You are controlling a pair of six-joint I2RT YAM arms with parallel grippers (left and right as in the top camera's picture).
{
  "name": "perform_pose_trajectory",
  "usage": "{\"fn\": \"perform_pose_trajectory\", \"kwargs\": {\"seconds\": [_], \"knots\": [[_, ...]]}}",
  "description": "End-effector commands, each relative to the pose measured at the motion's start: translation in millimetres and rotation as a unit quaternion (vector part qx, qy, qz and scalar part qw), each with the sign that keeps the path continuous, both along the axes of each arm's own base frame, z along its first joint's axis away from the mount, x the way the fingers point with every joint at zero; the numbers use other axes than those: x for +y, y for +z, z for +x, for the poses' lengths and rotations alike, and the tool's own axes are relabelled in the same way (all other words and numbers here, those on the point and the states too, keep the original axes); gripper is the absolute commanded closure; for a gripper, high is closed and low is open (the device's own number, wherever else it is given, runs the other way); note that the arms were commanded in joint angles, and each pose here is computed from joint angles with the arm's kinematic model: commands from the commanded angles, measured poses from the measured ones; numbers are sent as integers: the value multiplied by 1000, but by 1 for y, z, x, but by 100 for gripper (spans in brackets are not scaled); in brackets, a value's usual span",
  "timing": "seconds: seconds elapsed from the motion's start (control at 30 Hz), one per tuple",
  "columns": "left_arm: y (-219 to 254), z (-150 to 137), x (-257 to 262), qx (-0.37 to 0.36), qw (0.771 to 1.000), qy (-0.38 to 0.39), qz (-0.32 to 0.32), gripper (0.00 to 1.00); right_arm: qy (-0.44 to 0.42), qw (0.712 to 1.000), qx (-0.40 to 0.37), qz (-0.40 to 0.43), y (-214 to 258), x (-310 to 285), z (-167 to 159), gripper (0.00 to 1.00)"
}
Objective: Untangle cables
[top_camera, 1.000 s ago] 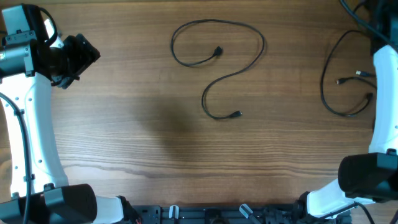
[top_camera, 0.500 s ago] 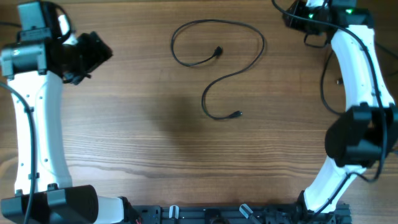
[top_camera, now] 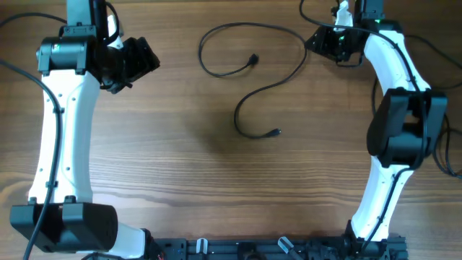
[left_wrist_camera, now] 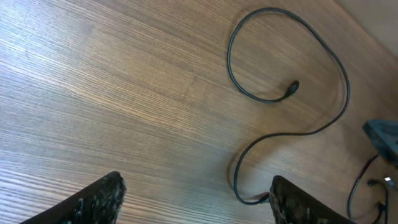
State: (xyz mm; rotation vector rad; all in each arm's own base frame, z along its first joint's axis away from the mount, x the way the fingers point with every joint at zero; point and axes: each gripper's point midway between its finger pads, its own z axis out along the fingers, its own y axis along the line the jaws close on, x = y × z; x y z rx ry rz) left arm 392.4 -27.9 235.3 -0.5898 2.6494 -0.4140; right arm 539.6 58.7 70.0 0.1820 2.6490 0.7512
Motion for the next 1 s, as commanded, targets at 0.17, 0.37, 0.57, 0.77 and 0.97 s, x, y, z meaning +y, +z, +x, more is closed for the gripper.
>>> {"fn": "perform_pose_trajectory", "kwargs": {"seconds": [0.17,0.37,0.57,0.77,0.97], "knots": [[-4,5,-2,0,1000,-2,-3,23,31,999,26,34,-30,20,-7,48],[-4,5,-2,0,1000,-2,-2,23,16,998,46,41,-52,21,-6,48],[-4,5,-2,0,1000,-2,-3,22,-34,996,63,49,-64,18,3,46],[-4,5,-2,0,1000,-2,-2,22,-29,996,64,56,-79,36,7,46],[-4,5,-2,0,1000,-2,-2,22,-26,998,43,42,-78,48,15,82]]}}
